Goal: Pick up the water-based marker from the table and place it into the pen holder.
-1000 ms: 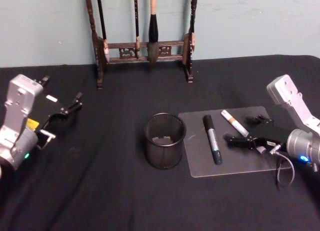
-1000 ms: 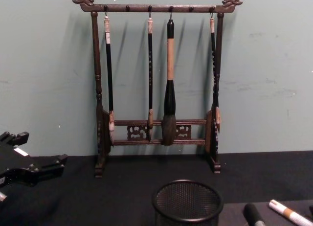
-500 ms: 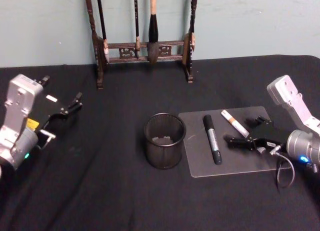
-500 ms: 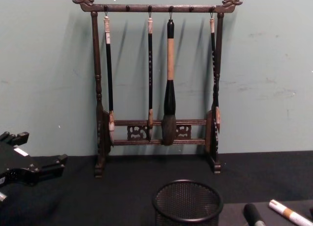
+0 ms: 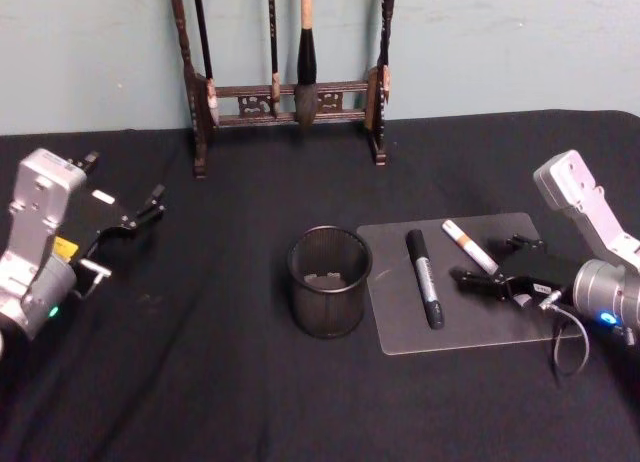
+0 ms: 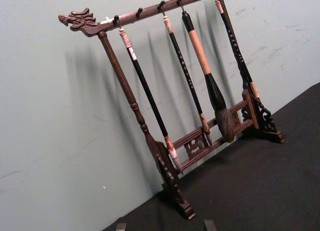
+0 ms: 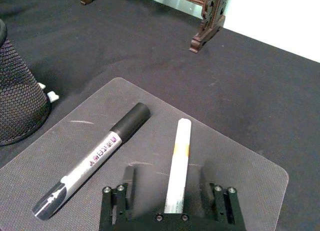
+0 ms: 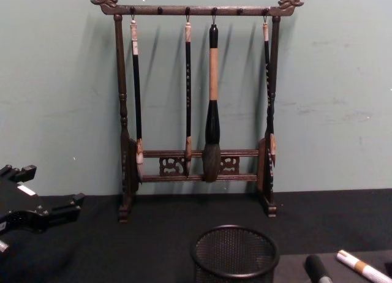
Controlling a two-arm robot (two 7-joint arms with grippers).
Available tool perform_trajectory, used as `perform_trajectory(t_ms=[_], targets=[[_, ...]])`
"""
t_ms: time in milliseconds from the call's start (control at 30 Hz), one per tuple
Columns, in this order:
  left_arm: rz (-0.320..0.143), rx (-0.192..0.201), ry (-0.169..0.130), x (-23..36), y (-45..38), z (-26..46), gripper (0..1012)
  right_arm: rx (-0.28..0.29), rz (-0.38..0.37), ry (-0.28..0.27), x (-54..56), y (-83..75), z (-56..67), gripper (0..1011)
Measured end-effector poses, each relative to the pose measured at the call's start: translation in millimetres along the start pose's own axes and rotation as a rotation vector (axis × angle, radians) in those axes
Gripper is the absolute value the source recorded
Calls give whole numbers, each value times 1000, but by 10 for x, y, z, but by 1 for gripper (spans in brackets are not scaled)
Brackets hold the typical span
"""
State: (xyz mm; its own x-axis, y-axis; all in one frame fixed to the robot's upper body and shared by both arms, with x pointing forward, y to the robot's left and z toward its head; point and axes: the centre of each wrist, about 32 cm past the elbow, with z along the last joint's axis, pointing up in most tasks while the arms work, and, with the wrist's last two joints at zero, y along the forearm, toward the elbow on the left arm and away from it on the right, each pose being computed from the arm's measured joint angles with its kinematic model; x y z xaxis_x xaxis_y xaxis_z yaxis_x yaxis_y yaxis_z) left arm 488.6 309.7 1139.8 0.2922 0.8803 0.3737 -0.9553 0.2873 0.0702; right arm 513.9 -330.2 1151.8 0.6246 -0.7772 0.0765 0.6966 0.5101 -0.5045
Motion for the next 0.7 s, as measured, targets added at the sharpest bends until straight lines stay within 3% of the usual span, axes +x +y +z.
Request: perform_trajectory(t_ms=[333,633,700], targets=[[0,0,0,0,0,0,1001,1,0,0,0,0,0,564],[0,0,0,0,0,0,1001,1,0,-1,0,0,0,246],[0,0,0,0,0,0,1001,1,0,-1,0,0,0,218]])
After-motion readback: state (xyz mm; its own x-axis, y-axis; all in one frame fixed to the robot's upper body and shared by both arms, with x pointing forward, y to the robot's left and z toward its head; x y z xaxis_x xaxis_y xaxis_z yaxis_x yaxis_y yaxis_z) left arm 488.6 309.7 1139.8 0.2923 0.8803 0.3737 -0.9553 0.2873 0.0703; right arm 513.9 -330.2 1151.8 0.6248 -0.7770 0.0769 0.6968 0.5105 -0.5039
